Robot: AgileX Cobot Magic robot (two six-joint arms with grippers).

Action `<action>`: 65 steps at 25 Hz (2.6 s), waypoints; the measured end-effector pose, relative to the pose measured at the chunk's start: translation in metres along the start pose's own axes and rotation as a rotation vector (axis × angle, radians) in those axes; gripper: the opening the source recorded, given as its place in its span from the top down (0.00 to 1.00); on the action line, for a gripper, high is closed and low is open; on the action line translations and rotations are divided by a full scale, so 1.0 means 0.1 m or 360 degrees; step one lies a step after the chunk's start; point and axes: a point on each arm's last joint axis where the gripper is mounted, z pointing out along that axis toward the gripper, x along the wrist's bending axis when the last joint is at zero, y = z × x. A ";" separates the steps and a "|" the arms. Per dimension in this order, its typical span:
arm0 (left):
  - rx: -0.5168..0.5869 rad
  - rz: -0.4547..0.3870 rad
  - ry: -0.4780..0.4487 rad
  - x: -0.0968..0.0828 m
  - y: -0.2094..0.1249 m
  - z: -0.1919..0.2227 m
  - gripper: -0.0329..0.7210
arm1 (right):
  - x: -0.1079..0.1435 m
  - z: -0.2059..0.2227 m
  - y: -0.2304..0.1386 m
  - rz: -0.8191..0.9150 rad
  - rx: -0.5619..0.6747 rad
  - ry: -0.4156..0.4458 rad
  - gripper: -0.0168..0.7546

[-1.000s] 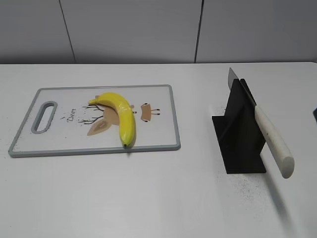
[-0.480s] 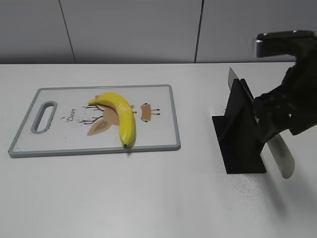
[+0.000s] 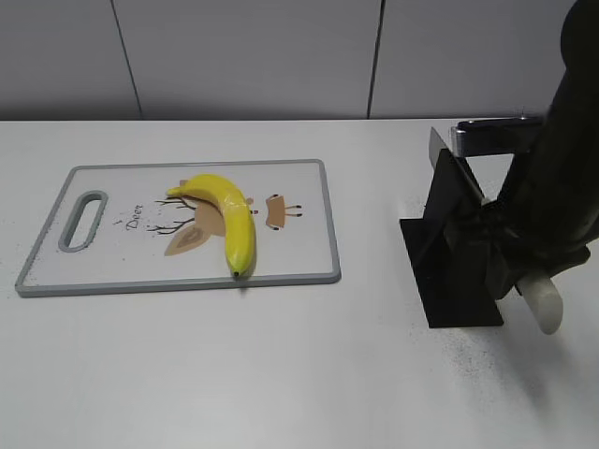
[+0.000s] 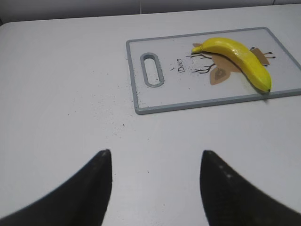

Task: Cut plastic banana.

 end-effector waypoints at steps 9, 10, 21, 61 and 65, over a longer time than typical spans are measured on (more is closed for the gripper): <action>0.0000 0.0000 0.0000 0.00 0.00 0.00 0.19 | -0.01 -0.21 -0.06 0.0009 -0.0111 0.0033 0.72; 0.0000 0.0000 0.0000 0.00 0.00 0.00 0.20 | -0.01 -0.24 -0.07 0.0010 -0.0123 0.0037 0.72; 0.0000 0.0000 0.0000 0.00 0.00 0.00 0.23 | -0.03 -0.76 -0.30 -0.0008 -0.0390 0.0134 0.73; 0.0233 0.0821 -0.0362 0.08 2.25 1.63 0.23 | 0.59 -1.18 1.01 -0.1497 -0.0658 0.0191 0.73; 0.0319 0.1071 -0.0510 0.07 2.37 1.91 0.23 | 0.67 -1.12 1.15 -0.1729 -0.0670 0.0228 0.73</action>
